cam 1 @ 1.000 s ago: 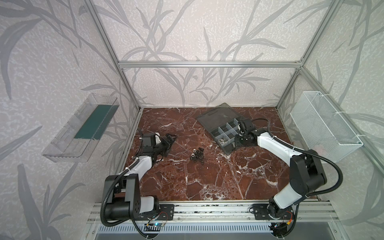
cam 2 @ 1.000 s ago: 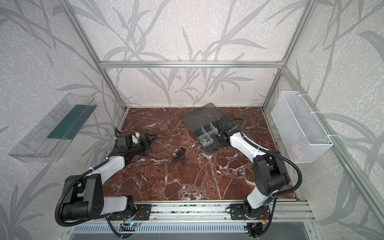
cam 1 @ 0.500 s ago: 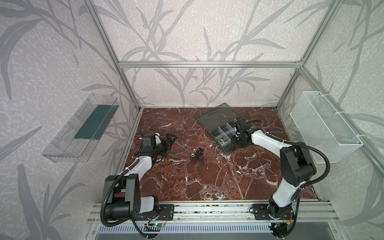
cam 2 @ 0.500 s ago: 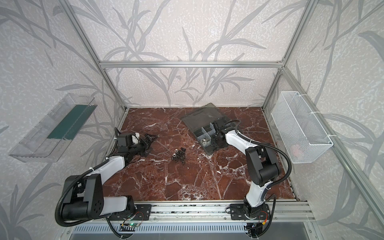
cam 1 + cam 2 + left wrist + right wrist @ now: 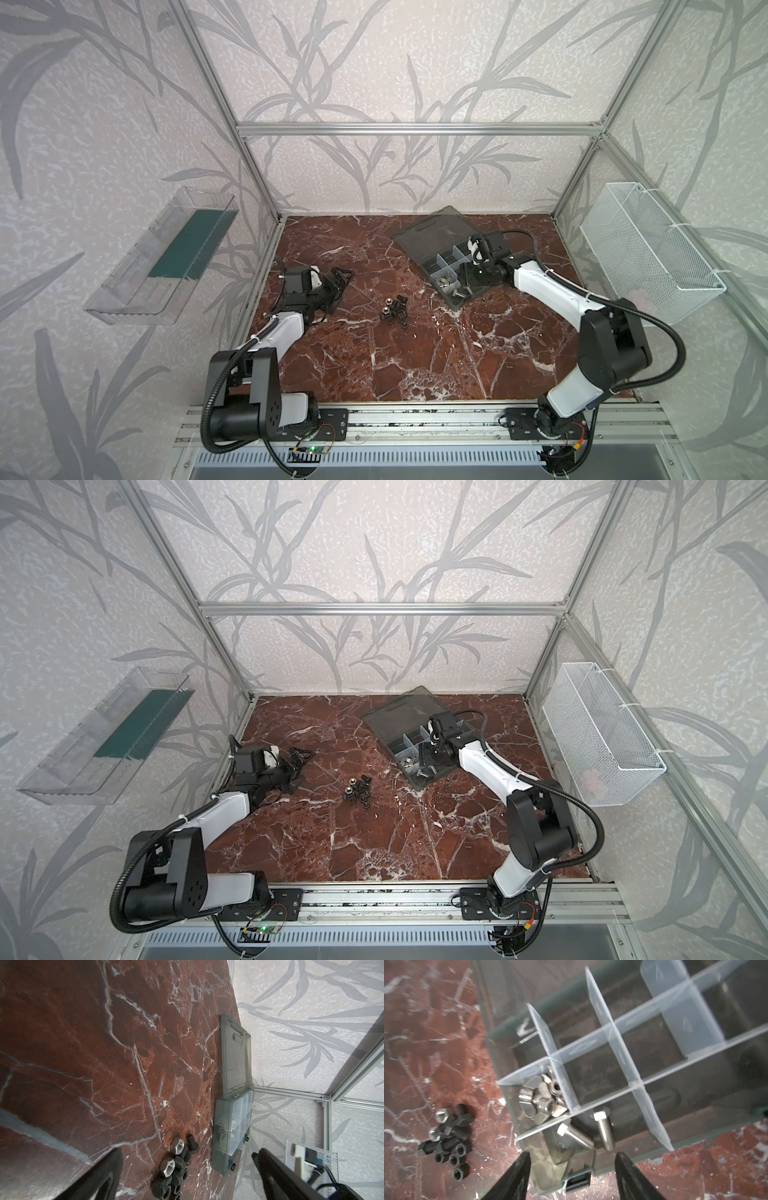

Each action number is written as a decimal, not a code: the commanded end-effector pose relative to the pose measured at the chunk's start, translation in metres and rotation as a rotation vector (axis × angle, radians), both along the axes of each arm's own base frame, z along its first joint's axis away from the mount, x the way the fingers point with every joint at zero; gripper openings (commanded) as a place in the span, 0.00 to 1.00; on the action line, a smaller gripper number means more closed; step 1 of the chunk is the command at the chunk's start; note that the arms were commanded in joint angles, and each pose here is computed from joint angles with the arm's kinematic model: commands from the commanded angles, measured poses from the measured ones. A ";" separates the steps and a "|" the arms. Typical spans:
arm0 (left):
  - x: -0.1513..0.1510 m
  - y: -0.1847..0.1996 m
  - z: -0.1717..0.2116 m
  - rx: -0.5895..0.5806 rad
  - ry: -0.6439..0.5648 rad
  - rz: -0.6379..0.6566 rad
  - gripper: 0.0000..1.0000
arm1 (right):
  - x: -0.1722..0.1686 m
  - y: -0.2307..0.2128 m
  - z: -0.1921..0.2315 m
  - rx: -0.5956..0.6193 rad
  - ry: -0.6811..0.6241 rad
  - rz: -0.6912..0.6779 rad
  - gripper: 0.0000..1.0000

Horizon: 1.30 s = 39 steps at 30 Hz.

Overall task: Sort the screws and nuts into containers
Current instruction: 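Drop the bolt into the same compartment and open the right gripper, then move the right gripper back over the pile of bolts and nuts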

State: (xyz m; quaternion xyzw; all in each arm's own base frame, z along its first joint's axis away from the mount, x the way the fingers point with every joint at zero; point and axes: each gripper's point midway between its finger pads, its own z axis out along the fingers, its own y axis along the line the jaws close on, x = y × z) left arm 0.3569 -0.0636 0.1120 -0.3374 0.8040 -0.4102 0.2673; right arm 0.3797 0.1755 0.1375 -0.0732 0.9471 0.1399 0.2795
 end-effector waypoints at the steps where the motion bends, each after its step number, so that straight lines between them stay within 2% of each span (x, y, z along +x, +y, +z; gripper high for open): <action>1: 0.002 0.002 0.005 0.002 -0.011 0.006 0.99 | -0.013 0.030 0.041 0.000 -0.201 0.218 0.66; 4: 0.003 0.002 0.006 0.001 -0.013 0.004 0.99 | -0.032 0.053 0.054 -0.010 -0.272 0.342 0.67; 7: 0.003 0.002 0.006 0.002 -0.015 0.004 1.00 | -0.050 0.077 0.054 0.002 -0.280 0.430 0.67; 17: 0.005 0.001 0.008 -0.005 -0.019 -0.002 0.99 | -0.075 0.159 0.015 0.057 -0.228 0.588 0.68; 23: 0.004 0.000 0.007 -0.008 -0.017 -0.002 1.00 | -0.066 0.185 -0.015 -0.005 -0.169 0.599 0.68; 30: 0.004 0.000 0.007 -0.008 -0.017 -0.004 0.99 | -0.053 0.195 -0.030 -0.018 -0.136 0.567 0.68; 39: 0.003 0.000 0.006 -0.008 -0.014 -0.003 1.00 | -0.063 0.192 -0.050 -0.051 -0.052 0.595 0.68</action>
